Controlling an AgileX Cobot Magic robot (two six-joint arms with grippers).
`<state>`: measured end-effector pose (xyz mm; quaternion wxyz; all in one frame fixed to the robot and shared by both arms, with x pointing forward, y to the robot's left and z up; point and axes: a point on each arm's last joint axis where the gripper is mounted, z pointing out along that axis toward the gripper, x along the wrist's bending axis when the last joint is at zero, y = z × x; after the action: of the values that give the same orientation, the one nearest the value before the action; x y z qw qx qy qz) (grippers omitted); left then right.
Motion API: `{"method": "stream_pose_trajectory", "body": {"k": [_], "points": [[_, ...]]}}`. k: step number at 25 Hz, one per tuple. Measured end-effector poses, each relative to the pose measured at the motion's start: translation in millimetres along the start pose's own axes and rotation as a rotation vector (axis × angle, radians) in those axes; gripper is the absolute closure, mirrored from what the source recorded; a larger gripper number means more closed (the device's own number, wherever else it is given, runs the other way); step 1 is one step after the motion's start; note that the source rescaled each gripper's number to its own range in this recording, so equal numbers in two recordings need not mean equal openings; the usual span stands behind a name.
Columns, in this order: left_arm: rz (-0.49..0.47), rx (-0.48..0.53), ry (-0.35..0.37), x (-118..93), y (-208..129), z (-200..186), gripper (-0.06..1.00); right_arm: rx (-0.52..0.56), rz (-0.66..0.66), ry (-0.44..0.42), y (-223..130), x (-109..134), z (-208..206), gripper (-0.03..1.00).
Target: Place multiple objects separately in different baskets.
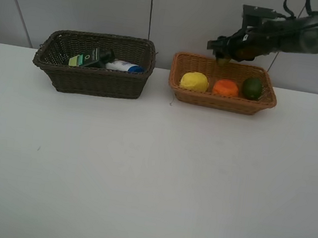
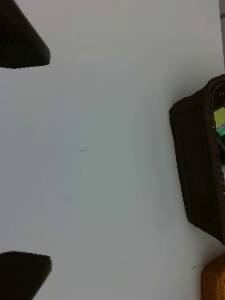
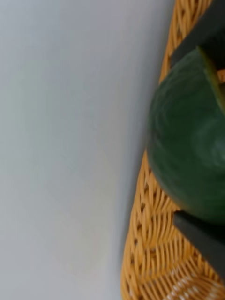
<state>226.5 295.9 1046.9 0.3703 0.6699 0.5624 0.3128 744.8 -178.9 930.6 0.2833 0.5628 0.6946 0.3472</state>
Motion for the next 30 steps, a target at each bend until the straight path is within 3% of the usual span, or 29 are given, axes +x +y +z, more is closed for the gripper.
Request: {"method": "stream_pose_trajectory", "body": {"k": [4, 6, 10, 14, 20, 25, 30], "points": [[0.0, 0.0, 0.0, 0.0, 0.0, 0.0, -0.06, 0.008, 0.001, -0.006, -4.0, -3.9, 3.7, 0.07], [0.0, 0.0, 0.0, 0.0, 0.0, 0.0, -0.06, 0.027, -0.002, -0.011, -4.3, -4.4, 2.1, 0.01], [0.0, 0.0, 0.0, 0.0, 0.0, 0.0, -0.06, 0.082, -0.007, -0.029, 0.9, -6.6, -9.8, -0.02], [0.0, 0.0, 0.0, 0.0, 0.0, 0.0, -0.06, 0.069, 0.023, -0.047, 28.2, -14.3, -43.2, -0.02], [0.0, 0.0, 0.0, 0.0, 0.0, 0.0, -0.06, 0.02, 0.109, -0.117, 63.4, -51.7, -105.9, -0.02], [0.0, 0.0, 0.0, 0.0, 0.0, 0.0, -0.06, 0.008, 0.2, -0.168, 54.3, -76.7, -156.3, -0.03], [0.0, 0.0, 0.0, 0.0, 0.0, 0.0, -0.06, 0.002, 0.24, -0.166, 30.6, -70.6, -214.5, -0.03]]}}
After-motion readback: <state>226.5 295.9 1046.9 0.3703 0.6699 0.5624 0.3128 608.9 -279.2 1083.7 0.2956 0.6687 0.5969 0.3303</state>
